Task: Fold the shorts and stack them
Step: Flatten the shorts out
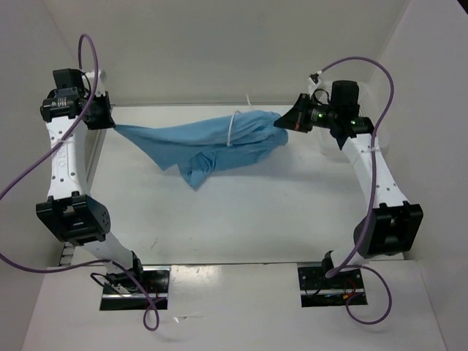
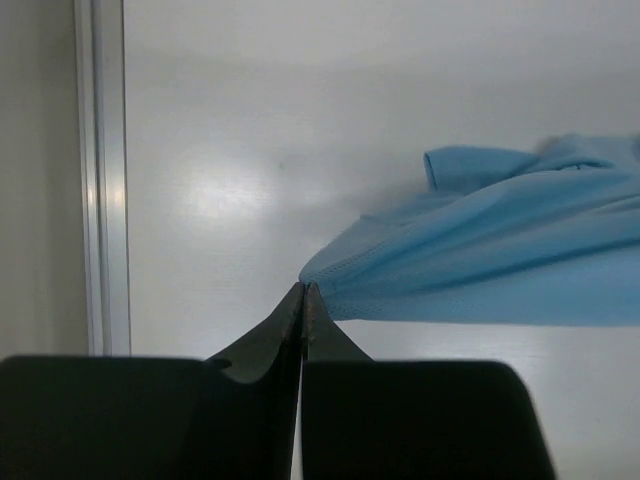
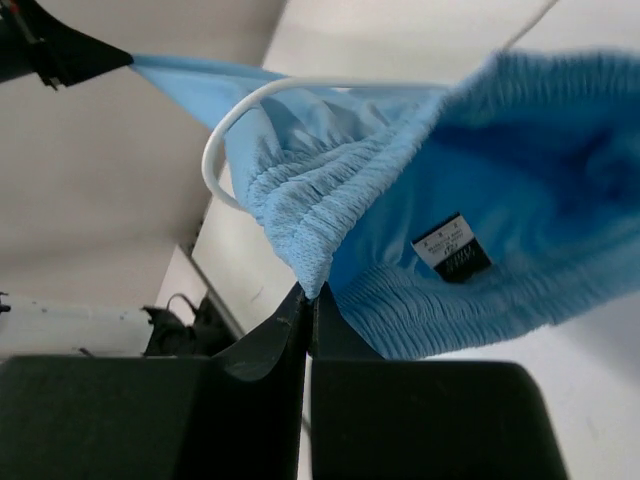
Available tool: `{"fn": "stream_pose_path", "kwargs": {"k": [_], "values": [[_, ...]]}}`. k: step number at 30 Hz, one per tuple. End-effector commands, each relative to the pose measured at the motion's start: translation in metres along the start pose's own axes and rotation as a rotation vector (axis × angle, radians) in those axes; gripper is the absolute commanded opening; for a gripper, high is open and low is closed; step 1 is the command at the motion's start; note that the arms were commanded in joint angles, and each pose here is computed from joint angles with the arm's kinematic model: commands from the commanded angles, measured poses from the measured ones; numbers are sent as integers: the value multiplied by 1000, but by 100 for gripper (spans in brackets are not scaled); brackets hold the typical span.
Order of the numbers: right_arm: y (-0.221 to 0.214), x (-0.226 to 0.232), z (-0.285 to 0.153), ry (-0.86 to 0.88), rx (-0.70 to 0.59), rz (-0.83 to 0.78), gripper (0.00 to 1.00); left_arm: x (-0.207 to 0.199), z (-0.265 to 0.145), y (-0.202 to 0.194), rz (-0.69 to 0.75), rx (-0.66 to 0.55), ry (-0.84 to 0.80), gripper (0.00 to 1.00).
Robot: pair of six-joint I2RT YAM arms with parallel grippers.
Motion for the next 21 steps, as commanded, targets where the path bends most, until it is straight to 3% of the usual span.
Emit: {"fn": "stream_pose_path", "kwargs": {"k": [1,7,15,20,21], "values": [[-32,-20,1,-20,69,101,0,4,-10,-26,-15,68,48,0],[-57,-26,-4,-23,101,123,0,3,5,-44,-23,102,19,0],[-126,-67,3,-124,275,278,0,-15,30,-72,-10,220,-57,0],[-120,-72,11,-116,244,284,0,-33,77,-74,26,282,-124,0],[-118,-78,17,-115,242,282,0,-38,103,-79,32,330,-149,0]]}}
Point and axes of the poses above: each gripper's point midway between its finger pads, its own z axis out along the fingers, its own x axis along the line the jaws close on, y = z × x, the point moved 8 cm from there along -z, back along the fingers, and after that the axes turned 1 degree about z, right-handed, at the moved point
